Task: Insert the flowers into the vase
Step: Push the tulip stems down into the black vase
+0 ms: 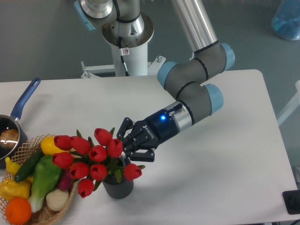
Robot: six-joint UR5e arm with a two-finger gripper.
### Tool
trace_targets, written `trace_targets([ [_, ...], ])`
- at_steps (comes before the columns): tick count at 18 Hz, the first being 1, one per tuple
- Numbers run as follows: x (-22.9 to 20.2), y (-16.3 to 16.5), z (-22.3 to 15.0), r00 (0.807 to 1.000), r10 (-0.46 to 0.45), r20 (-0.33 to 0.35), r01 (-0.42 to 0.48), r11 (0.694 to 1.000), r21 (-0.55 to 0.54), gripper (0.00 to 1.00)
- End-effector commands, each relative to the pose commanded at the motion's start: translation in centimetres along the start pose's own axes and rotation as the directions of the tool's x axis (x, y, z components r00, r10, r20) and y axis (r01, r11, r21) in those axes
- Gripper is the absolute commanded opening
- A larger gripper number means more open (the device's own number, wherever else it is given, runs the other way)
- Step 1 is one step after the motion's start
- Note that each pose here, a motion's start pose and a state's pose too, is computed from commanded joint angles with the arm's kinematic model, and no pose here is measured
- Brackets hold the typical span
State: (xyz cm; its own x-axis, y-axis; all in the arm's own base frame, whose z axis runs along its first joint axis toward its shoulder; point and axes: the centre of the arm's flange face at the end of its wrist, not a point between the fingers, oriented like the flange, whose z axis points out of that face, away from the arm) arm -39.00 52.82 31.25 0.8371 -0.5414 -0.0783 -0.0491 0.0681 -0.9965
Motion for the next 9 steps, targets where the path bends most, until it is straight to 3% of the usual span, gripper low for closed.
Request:
trace_targets([
  [9, 1.3, 2.2, -1.3, 1.0, -0.002, 0.022, 0.003, 1.0, -0.006, 0.0],
])
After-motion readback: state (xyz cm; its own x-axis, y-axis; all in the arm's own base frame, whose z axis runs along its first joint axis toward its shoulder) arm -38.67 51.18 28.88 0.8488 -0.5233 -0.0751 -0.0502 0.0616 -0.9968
